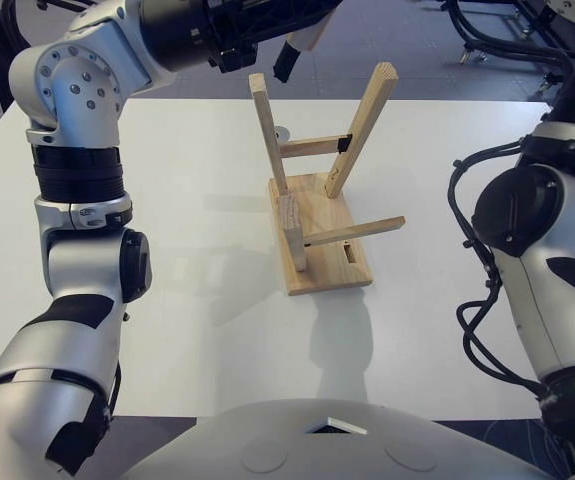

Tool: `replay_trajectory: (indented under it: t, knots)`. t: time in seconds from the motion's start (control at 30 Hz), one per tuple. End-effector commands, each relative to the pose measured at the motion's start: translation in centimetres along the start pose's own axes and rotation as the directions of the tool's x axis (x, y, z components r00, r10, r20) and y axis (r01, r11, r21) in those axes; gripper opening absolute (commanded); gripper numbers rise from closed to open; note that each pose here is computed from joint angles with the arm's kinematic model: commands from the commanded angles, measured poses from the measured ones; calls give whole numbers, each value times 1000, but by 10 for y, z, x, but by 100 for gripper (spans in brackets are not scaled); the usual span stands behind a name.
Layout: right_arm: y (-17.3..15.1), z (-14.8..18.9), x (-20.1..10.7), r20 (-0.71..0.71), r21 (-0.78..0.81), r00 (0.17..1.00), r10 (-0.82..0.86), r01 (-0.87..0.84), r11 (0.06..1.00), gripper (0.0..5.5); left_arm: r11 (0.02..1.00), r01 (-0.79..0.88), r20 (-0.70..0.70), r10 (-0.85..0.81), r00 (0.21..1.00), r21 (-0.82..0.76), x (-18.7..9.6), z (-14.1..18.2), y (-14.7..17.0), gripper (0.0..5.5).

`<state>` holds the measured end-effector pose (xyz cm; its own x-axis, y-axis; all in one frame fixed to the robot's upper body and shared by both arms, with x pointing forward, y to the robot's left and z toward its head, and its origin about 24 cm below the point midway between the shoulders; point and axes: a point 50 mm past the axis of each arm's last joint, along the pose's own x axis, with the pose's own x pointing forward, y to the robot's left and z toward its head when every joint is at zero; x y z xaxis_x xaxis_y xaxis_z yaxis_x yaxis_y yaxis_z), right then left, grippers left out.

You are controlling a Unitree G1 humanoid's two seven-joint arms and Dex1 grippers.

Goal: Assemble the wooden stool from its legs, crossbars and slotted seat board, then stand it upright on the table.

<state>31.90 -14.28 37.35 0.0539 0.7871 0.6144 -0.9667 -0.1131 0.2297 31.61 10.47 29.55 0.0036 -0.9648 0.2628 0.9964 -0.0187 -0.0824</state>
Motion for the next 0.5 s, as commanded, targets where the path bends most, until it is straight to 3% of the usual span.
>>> replay_trajectory:
  t: [0.03, 0.2, 0.23, 0.5]
  knots:
    - [-1, -3, -1, -16, 4, 1000, 2, -2, 1000, 229, 1000, -17, 7, 17, 1000, 19, 0, 7, 0, 205]
    - [-4, -5, -5, -18, -3, 1000, -10, 10, 1000, 225, 998, -30, 18, 29, 999, 62, 0, 9, -1, 205]
    - [-3, -7, -5, -21, -5, 1000, -10, 10, 1000, 224, 997, -38, 20, 37, 999, 71, 0, 8, -1, 241]
    - [-3, -6, -8, -20, -33, 999, -38, 38, 999, 210, 995, -68, 19, 67, 998, 79, -5, 9, 0, 358]
